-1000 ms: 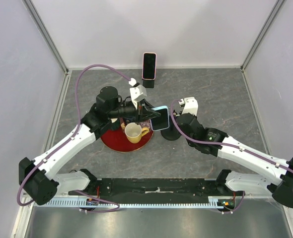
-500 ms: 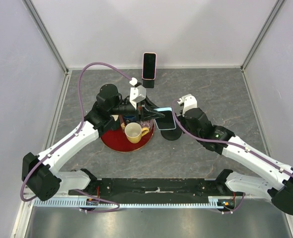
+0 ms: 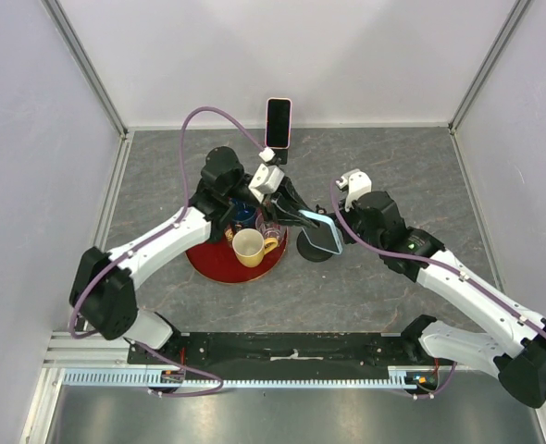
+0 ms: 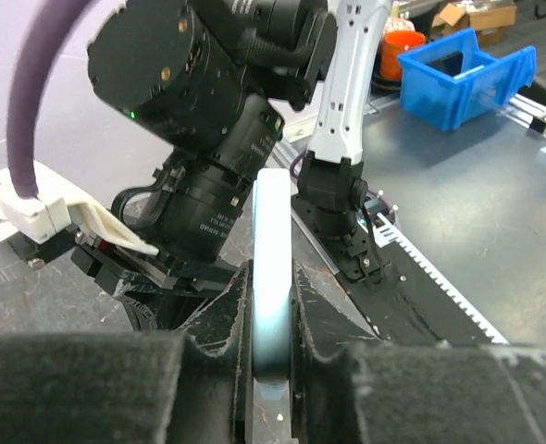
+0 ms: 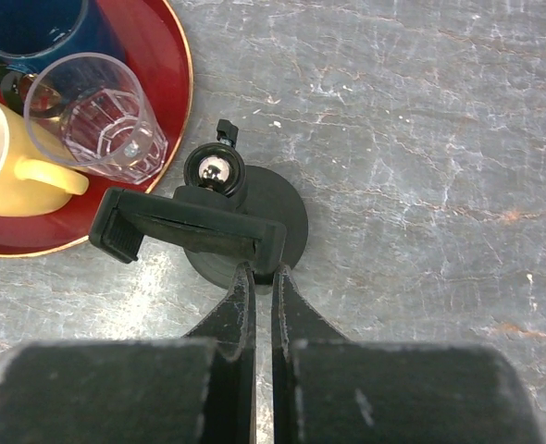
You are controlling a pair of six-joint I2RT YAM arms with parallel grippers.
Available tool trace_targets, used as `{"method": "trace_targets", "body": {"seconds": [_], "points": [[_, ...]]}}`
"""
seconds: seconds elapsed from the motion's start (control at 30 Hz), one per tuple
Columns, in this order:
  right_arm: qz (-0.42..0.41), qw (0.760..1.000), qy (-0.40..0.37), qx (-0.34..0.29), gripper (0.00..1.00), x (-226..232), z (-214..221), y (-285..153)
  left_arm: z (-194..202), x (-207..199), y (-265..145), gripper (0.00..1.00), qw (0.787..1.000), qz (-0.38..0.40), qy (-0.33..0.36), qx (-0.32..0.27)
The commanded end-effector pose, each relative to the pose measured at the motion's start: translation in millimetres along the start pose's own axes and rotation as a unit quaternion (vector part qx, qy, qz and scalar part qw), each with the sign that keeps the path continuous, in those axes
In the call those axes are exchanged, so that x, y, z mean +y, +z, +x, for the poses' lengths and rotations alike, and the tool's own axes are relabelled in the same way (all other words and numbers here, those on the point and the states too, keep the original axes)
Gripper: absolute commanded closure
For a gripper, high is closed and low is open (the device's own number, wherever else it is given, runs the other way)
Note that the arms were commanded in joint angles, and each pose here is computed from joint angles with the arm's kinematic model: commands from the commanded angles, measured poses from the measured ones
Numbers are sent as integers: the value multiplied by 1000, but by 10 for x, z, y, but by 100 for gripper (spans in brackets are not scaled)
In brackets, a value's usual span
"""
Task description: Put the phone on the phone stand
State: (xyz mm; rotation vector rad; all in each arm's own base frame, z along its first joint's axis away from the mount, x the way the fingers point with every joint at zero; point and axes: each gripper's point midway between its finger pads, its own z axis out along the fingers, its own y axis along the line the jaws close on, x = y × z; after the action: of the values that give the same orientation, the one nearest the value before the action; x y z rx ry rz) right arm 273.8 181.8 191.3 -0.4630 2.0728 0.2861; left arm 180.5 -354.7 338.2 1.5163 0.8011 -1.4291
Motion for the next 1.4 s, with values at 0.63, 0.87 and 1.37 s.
{"method": "trace_targets", "body": {"seconds": [0.63,0.87,1.37], "points": [[-73,997,16,0,100,217,-12,51,389,457,34,98,997,37,60,-20],[-86,996,19,4,100,261,19,24,518,593,26,98,998,16,58,-14],[-129,991,18,19,100,389,-1,-189,546,651,54,98,994,-8,110,-25]]}}
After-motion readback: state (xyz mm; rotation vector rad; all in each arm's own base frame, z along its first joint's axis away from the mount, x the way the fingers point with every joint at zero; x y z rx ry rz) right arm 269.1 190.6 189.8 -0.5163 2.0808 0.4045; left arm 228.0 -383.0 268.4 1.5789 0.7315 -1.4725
